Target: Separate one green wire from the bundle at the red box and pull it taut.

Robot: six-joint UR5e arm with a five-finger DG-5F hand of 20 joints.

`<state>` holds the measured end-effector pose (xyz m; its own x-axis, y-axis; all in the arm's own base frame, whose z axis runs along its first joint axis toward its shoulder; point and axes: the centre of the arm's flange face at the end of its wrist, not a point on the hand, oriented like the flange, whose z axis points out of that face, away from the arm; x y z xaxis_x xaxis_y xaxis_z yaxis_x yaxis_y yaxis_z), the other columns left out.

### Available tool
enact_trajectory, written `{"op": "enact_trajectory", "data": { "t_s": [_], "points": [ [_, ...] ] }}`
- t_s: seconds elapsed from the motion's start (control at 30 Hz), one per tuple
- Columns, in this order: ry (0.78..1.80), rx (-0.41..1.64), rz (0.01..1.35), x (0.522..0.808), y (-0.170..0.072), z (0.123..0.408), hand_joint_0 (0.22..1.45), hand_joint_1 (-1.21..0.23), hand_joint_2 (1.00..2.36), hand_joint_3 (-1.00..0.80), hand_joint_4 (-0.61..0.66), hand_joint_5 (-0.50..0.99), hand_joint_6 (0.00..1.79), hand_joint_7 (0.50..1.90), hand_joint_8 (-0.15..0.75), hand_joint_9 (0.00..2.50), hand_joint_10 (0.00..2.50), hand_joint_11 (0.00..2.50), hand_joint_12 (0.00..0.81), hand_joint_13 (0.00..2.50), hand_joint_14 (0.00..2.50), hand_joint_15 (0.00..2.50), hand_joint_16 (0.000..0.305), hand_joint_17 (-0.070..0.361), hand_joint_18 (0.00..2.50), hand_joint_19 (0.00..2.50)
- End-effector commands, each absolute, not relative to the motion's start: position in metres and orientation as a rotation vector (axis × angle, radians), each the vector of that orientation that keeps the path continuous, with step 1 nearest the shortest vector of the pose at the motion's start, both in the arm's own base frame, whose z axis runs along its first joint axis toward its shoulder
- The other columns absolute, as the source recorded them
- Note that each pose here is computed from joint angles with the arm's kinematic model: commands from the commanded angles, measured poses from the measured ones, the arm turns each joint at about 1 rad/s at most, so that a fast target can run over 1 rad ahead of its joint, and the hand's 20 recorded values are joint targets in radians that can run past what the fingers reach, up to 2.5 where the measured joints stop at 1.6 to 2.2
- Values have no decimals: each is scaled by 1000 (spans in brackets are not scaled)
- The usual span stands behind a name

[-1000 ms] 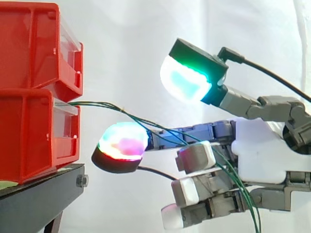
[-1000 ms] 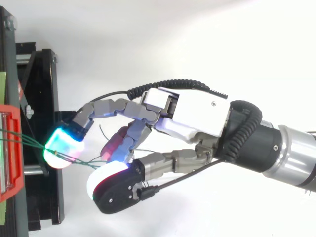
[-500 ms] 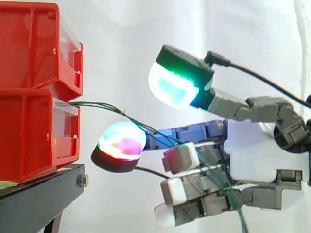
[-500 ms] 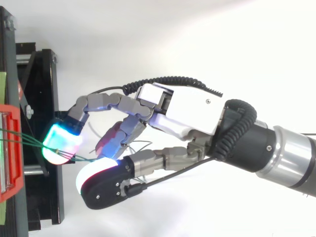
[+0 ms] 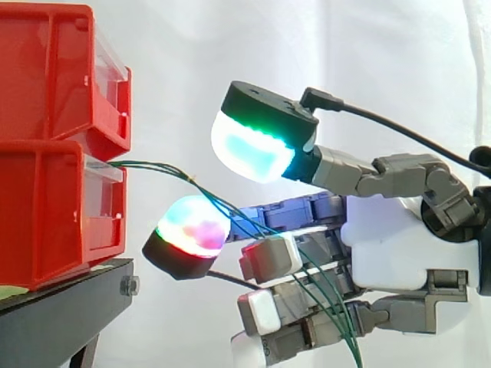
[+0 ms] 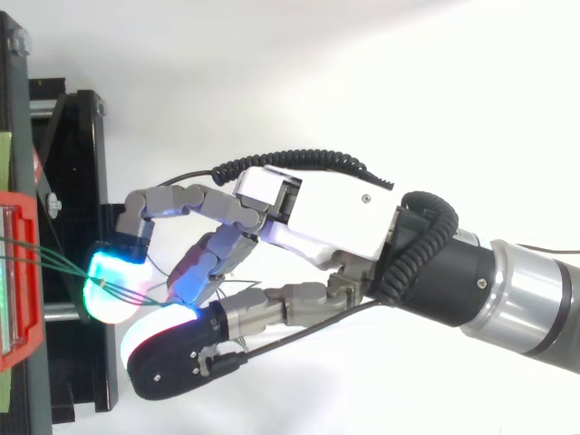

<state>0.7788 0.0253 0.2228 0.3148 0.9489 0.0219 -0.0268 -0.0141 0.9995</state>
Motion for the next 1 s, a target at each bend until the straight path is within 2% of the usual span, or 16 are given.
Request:
{"op": "enact_trajectory", "data": {
  "t_s": [0.0,0.1,0.17,0.3,0.5,0.77,0.8,0.9,0.97],
  "points": [
    [950,1342,989,780,25,227,597,-684,1005,-437,115,-101,501,1289,258,1208,23,1212,360,1138,27,745,48,108,774,524],
    [959,1346,979,781,25,232,602,-694,1007,-406,106,-106,530,1316,253,1193,24,1216,365,1138,27,750,48,108,778,526],
    [957,1344,980,781,28,233,600,-696,1008,-401,113,-117,576,1250,256,1189,23,1220,368,1139,28,750,48,108,778,533],
    [964,1336,983,783,32,236,588,-701,1006,-429,118,-126,599,1216,255,1186,23,1230,367,1134,26,756,49,110,777,534],
    [968,1314,975,787,33,246,578,-692,1005,-442,135,-125,605,1195,262,1184,23,1224,368,1131,25,747,49,110,779,541],
    [978,1309,971,788,29,243,564,-648,1005,-451,142,-122,605,1189,261,1191,22,1233,376,1130,28,749,49,111,782,544],
    [984,1314,969,789,28,236,563,-636,1003,-455,145,-120,603,1193,266,1197,22,1220,375,1131,25,748,49,111,782,545],
    [977,1322,979,789,25,235,553,-488,1000,-495,155,-113,593,1221,271,1198,23,1219,377,1133,26,750,50,112,786,555],
    [983,1324,978,790,23,236,554,-446,1000,-497,155,-111,591,1236,268,1203,22,1228,378,1134,27,750,50,112,787,561]
  ]
}}
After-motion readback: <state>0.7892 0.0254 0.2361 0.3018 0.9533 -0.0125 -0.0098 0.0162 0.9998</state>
